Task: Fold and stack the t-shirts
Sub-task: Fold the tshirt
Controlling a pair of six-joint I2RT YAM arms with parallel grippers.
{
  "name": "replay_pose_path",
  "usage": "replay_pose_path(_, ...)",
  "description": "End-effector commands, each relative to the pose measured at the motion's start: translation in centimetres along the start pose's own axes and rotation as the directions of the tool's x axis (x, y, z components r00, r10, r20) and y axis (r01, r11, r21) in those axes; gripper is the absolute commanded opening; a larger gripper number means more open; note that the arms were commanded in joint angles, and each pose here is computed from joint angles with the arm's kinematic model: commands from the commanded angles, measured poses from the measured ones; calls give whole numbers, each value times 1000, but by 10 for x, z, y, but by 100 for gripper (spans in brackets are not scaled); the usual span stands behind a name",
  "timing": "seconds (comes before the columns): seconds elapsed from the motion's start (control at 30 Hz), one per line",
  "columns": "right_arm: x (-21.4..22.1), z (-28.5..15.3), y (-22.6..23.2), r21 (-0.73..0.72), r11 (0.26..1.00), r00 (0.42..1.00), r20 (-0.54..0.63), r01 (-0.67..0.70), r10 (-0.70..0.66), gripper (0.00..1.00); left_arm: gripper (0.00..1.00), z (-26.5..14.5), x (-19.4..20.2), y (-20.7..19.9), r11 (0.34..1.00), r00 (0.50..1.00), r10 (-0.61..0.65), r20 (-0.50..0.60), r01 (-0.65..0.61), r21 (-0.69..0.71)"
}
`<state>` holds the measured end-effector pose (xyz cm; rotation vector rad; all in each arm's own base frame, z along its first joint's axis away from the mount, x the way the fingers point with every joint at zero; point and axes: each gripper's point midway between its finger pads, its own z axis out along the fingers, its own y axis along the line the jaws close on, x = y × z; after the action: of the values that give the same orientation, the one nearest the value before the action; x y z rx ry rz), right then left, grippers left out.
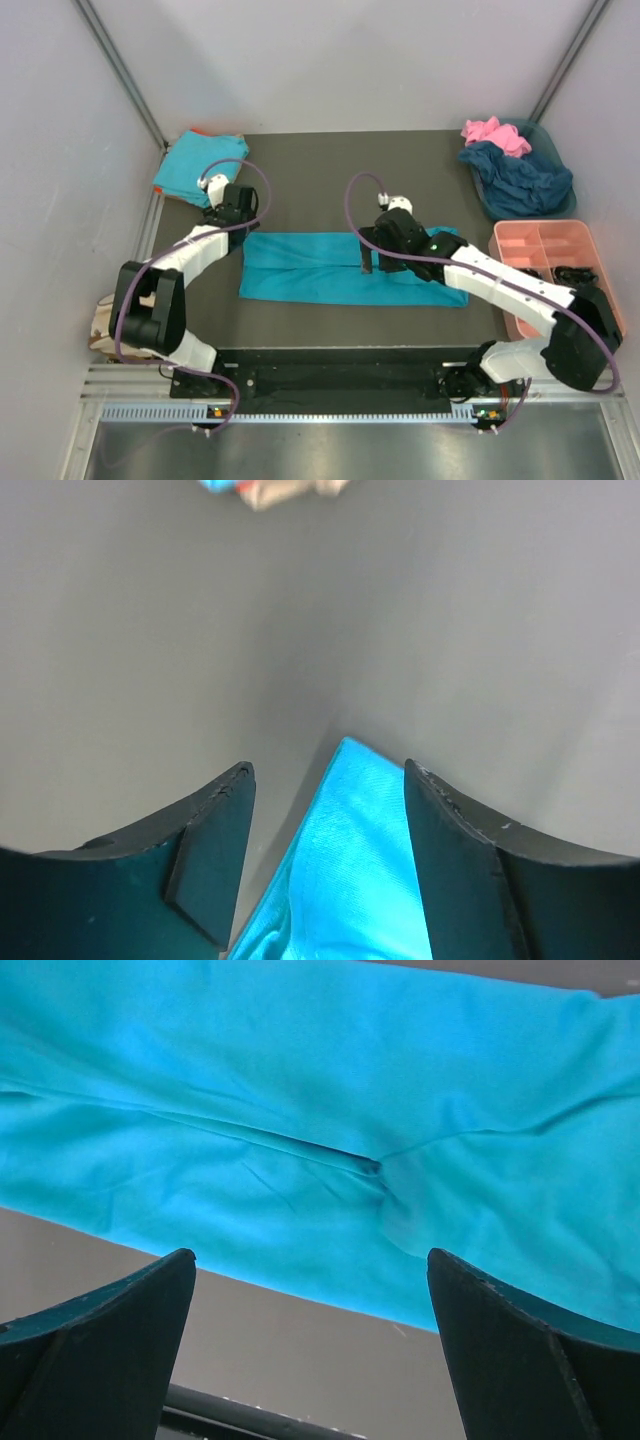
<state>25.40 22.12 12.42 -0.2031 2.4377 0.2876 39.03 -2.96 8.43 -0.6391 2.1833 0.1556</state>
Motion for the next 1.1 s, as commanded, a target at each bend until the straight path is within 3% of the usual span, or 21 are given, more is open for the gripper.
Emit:
replay_pose_path(0.0, -7, -22, -27, 111, 992, 997, 62, -57, 50, 99, 67, -20, -44, -11, 997, 991, -51, 120, 44, 58)
replay_pose_path(0.33, 47, -16, -58, 192, 949, 968, 56, -249, 243, 99, 65, 5, -54, -82, 959, 991, -37, 131, -2, 285)
replay_pose_path(0.67, 50, -20, -67, 218, 941, 966, 71, -258, 248, 99, 63, 13, -37, -152, 810, 972, 189, 143, -236, 537)
replay_pose_path(0.77, 51, -23, -74, 247, 928, 960, 90, -280, 265, 99, 64, 4, -32, -184, 710, 967, 209, 143, -251, 658)
replay_pose_path(0.8, 50, -25, -75, 253, 923, 957, 100, -289, 272, 99, 64, -5, -24, -198, 637, 964, 231, 129, -250, 729)
replay_pose_path(0.9, 44, -33, -84, 274, 907, 946, 145, -321, 291, 99, 64, -13, -6, -230, 531, 951, 290, 102, -249, 810)
replay_pose_path(0.97, 39, -40, -91, 289, 894, 937, 178, -342, 301, 99, 64, -25, 9, -258, 424, 924, 360, 127, -284, 860)
replay_pose_path(1.0, 35, -45, -92, 279, 892, 931, 195, -355, 309, 99, 64, -20, 29, -260, 413, 906, 411, 98, -281, 866)
replay_pose_path(1.07, 28, -50, -100, 282, 884, 922, 222, -372, 317, 99, 65, -37, 38, -285, 313, 879, 451, 153, -317, 895)
